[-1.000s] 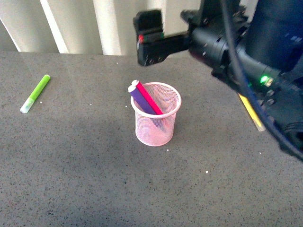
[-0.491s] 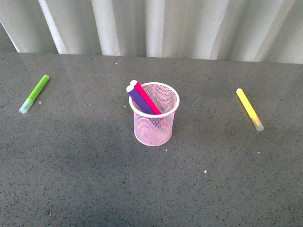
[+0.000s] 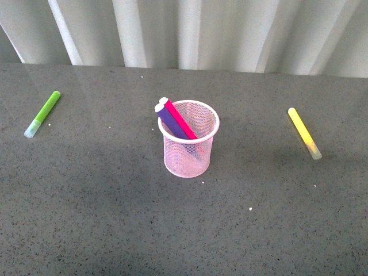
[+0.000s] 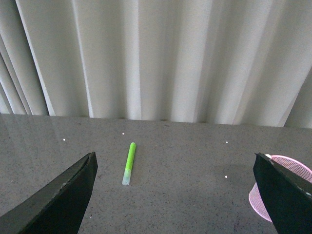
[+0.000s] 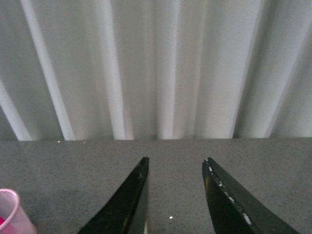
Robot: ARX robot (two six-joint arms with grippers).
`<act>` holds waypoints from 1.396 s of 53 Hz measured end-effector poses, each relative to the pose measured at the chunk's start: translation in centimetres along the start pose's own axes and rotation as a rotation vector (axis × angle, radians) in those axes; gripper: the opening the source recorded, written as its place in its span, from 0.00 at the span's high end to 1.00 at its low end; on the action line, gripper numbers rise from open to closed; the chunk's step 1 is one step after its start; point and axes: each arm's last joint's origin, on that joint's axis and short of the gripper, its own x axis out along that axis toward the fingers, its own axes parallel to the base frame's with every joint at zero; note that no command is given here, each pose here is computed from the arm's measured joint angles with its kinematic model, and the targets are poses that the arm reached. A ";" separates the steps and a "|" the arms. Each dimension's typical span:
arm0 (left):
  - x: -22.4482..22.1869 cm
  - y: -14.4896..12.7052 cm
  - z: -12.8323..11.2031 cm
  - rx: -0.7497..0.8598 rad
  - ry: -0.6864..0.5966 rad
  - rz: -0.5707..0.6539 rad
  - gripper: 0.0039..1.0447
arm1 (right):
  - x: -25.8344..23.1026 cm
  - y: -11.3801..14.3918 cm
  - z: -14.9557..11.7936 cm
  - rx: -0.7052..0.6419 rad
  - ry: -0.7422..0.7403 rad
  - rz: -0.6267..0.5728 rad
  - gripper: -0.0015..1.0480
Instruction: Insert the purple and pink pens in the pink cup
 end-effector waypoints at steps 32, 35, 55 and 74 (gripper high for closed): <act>0.0 0.0 0.0 0.000 0.000 0.000 0.06 | -2.7 0.3 -1.2 -0.006 -0.030 0.017 0.97; 0.0 0.0 0.0 0.000 0.000 0.000 0.06 | -2.9 0.3 -1.1 -0.006 -0.032 0.017 0.97; 0.0 0.0 0.0 0.000 0.000 0.000 0.06 | -3.8 0.3 -1.1 -0.006 -0.035 0.017 0.97; 0.0 0.0 0.0 0.000 0.000 0.000 0.06 | -4.5 0.3 -1.2 -0.006 -0.034 0.016 0.97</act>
